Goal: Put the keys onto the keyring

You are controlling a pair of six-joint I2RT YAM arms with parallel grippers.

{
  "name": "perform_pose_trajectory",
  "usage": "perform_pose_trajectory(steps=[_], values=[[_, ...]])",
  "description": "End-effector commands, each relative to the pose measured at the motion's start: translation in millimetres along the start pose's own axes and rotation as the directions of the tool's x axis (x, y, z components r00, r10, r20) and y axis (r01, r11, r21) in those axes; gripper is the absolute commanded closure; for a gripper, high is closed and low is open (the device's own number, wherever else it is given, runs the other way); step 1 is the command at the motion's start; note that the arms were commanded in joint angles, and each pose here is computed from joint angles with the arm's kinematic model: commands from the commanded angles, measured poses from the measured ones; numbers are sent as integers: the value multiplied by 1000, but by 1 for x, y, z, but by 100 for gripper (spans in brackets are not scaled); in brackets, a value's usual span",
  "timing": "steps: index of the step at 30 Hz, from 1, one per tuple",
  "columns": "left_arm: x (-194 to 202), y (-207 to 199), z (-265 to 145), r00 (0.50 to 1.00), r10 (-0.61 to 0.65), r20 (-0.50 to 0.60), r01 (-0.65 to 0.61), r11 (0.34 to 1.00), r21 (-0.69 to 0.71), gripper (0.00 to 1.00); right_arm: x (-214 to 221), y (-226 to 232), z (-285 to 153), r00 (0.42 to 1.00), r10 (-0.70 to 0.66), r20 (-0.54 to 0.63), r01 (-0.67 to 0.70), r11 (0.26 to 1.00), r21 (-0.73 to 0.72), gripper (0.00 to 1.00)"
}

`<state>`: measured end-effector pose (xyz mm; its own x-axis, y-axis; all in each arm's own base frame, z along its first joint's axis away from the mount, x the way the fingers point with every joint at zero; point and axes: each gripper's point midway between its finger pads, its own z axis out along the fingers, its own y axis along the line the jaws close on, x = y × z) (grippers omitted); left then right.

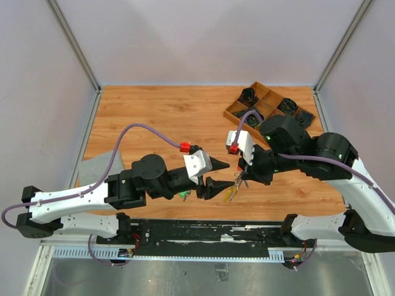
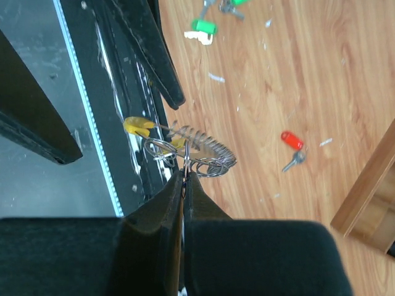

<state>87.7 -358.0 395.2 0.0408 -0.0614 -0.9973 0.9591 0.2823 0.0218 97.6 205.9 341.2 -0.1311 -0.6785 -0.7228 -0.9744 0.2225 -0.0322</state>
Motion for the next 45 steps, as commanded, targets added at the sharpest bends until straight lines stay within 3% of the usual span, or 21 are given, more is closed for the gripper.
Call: perform_pose_trajectory(steps=[1,8,22,35,41,45], values=[[12,6,2,998,12,-67,-14,999,-29,42,28,0,-11,988,51,-143,-46,998,35,99],[31,3,12,991,37,-128,-39,999,-11,38,25,9,-8,988,77,-133,-79,997,-11,99],[41,-3,30,982,82,-173,-78,996,32,49,20,25,-5,995,49,-88,-59,992,-108,99],[49,-12,37,974,107,-199,-90,992,94,74,17,23,-5,997,50,-67,-56,994,-97,99],[48,-12,36,974,110,-198,-93,991,95,98,13,20,-7,997,52,-49,-56,995,-80,99],[45,-13,34,977,104,-188,-88,992,95,99,6,17,-12,999,40,3,-40,998,-57,99]])
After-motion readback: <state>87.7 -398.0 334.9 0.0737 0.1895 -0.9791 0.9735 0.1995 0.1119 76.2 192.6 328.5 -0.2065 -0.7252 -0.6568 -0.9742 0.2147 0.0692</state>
